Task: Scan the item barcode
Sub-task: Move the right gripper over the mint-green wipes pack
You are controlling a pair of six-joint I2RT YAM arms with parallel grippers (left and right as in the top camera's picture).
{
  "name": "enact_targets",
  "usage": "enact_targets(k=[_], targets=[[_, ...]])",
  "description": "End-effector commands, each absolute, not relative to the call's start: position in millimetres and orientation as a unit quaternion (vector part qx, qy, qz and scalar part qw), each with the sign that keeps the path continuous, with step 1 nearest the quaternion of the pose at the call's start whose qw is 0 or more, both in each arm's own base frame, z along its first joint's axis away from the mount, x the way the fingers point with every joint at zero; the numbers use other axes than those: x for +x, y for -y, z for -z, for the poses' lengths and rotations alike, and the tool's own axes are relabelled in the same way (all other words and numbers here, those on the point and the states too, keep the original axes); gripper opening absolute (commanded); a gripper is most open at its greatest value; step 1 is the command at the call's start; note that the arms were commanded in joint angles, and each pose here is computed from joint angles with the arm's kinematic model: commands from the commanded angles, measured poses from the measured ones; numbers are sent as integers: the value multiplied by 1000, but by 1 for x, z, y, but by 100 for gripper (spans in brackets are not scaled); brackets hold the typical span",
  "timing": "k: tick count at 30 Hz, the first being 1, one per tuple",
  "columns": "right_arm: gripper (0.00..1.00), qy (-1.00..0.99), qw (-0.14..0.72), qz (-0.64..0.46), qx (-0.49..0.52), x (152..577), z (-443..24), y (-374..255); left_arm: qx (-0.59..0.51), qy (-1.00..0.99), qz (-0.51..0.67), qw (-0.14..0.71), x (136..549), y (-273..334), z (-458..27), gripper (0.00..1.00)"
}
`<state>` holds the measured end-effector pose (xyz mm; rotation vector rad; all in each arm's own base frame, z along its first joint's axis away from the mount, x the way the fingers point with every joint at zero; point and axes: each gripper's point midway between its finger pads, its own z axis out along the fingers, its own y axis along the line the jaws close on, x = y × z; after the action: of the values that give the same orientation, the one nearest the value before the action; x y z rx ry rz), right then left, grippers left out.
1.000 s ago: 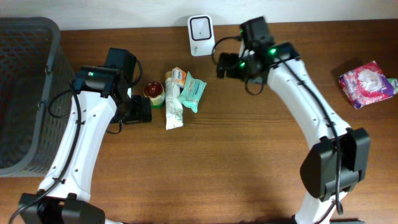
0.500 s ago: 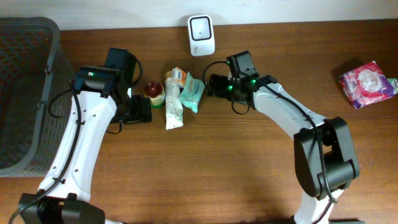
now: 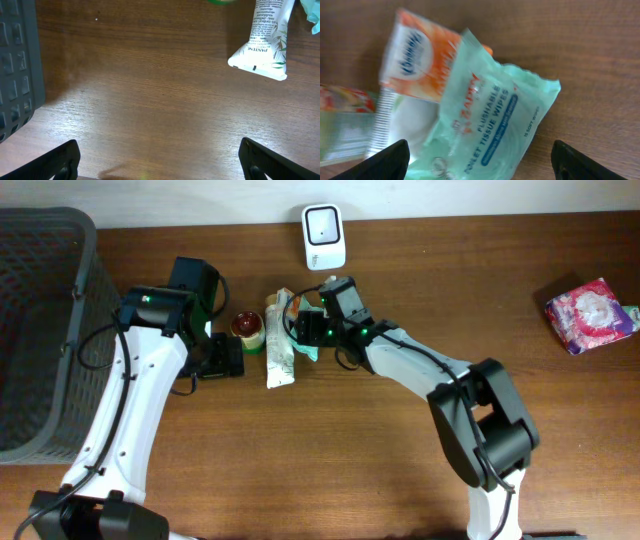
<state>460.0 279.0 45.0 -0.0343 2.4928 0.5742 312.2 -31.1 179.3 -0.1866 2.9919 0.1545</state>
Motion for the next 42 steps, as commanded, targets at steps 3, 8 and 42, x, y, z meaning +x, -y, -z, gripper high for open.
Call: enact_targets(k=[3,8,42], targets=[[81,-935,284,-212,-25,454,-20,-298,-69,-993,-53,76,310,29,-183,99],[58,-942,283,-178,-17,453,-12,-286,-69,-993,-53,76,310,29,-183,99],[52,-954,290,-55,-46,436,-124,-205,-69,-993,-53,76,310,29,-183,99]])
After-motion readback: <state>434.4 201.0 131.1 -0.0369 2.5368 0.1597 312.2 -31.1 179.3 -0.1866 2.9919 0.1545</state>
